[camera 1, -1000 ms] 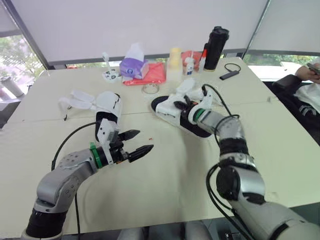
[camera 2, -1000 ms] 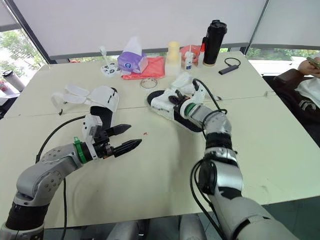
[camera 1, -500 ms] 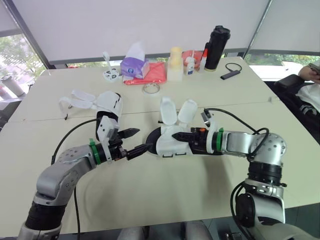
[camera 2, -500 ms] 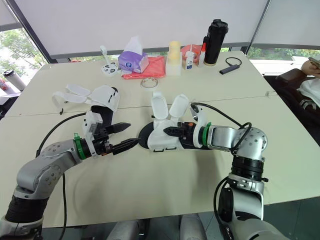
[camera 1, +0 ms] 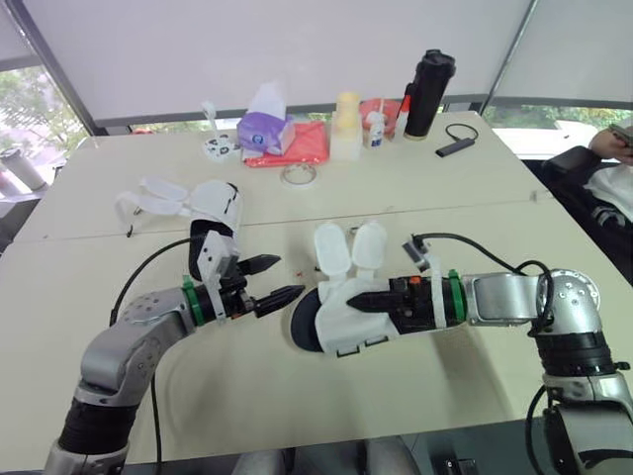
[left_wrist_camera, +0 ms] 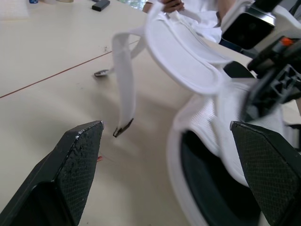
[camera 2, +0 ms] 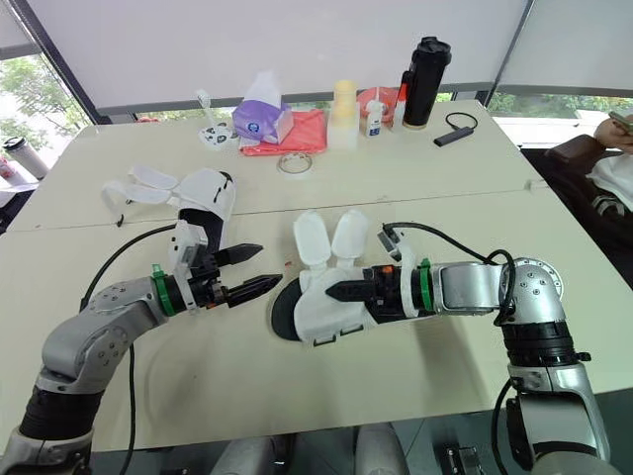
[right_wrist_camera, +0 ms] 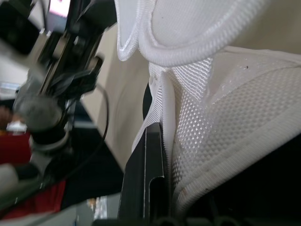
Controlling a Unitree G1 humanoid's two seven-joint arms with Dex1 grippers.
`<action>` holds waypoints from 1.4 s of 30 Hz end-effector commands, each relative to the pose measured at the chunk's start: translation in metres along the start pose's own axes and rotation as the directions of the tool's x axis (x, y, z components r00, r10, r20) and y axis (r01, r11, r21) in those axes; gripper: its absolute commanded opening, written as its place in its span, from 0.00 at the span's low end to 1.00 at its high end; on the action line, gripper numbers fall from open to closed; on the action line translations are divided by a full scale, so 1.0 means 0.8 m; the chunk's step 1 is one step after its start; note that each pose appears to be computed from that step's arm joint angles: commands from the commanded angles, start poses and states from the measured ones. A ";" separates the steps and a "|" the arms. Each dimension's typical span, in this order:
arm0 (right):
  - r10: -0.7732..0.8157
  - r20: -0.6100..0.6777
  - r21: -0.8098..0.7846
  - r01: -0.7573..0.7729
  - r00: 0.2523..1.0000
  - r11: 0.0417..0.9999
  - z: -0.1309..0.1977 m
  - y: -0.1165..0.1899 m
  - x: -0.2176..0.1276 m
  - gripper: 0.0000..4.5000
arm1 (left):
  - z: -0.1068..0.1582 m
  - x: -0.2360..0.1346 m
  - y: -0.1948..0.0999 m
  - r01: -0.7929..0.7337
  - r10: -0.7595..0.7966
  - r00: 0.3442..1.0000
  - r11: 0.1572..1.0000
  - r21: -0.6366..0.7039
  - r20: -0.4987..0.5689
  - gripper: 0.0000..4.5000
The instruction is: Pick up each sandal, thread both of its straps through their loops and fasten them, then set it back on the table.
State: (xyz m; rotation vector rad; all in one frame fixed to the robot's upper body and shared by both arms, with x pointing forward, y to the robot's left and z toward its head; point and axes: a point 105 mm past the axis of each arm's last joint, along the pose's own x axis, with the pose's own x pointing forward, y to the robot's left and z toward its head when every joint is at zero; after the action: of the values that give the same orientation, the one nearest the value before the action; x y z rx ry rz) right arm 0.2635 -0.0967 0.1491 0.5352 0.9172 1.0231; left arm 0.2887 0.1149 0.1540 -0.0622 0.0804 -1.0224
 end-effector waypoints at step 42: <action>-0.153 -0.030 -0.056 0.151 0.988 0.987 -0.020 -0.007 -0.054 0.99 | -0.019 -0.002 -0.042 0.225 -0.216 0.971 0.970 0.091 -0.103 1.00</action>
State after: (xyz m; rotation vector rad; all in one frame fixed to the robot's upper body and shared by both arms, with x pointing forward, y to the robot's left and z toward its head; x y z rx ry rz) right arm 0.2501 -0.1434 0.1389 0.4466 0.9777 0.8499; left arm 0.2627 0.1019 0.1356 0.0434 0.1460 -1.2176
